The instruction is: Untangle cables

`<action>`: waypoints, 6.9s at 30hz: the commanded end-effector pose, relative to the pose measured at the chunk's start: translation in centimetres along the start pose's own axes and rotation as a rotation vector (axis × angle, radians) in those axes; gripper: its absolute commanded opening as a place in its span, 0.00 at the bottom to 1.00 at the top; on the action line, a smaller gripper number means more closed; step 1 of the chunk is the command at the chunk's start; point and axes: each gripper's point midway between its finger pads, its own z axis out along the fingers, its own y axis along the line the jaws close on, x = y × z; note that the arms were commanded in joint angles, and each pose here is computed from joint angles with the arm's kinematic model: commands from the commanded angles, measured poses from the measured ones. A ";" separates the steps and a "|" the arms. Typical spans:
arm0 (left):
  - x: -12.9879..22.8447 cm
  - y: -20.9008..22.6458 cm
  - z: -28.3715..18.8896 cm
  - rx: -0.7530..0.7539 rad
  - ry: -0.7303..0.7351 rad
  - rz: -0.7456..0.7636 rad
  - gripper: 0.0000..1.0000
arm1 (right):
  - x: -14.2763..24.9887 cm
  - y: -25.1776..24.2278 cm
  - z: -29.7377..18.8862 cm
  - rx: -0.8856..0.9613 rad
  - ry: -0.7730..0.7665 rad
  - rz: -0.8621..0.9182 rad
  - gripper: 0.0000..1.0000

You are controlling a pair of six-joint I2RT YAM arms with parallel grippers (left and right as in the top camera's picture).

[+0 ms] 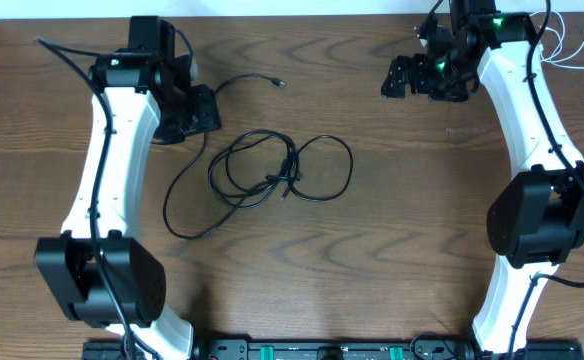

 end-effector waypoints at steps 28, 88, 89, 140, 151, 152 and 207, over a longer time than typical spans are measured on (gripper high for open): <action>8.1 -6.8 6.6 0.238 0.359 0.429 0.66 | 0.6 0.8 -0.6 0.017 0.006 -0.034 0.99; 11.7 -5.3 13.5 -0.022 0.363 -0.083 0.48 | 1.6 0.8 0.0 0.019 0.046 -0.028 0.99; 11.9 -4.9 13.7 -0.039 0.365 -0.104 0.48 | 1.6 0.8 0.0 0.019 0.046 -0.028 0.99; 6.1 -8.4 8.3 0.102 0.073 0.003 0.07 | 1.9 1.7 0.3 0.003 0.055 -0.042 0.99; 0.8 -13.4 -9.3 0.362 -0.481 0.128 0.07 | 1.8 7.9 0.6 -0.235 0.042 -0.107 0.84; 0.7 -13.7 -11.4 0.392 -0.544 0.141 0.07 | 1.6 9.3 0.5 -0.289 0.032 -0.126 0.83; -1.3 -7.6 -15.8 0.453 -0.610 -0.256 0.07 | 1.8 10.9 9.5 0.205 -0.072 0.009 0.23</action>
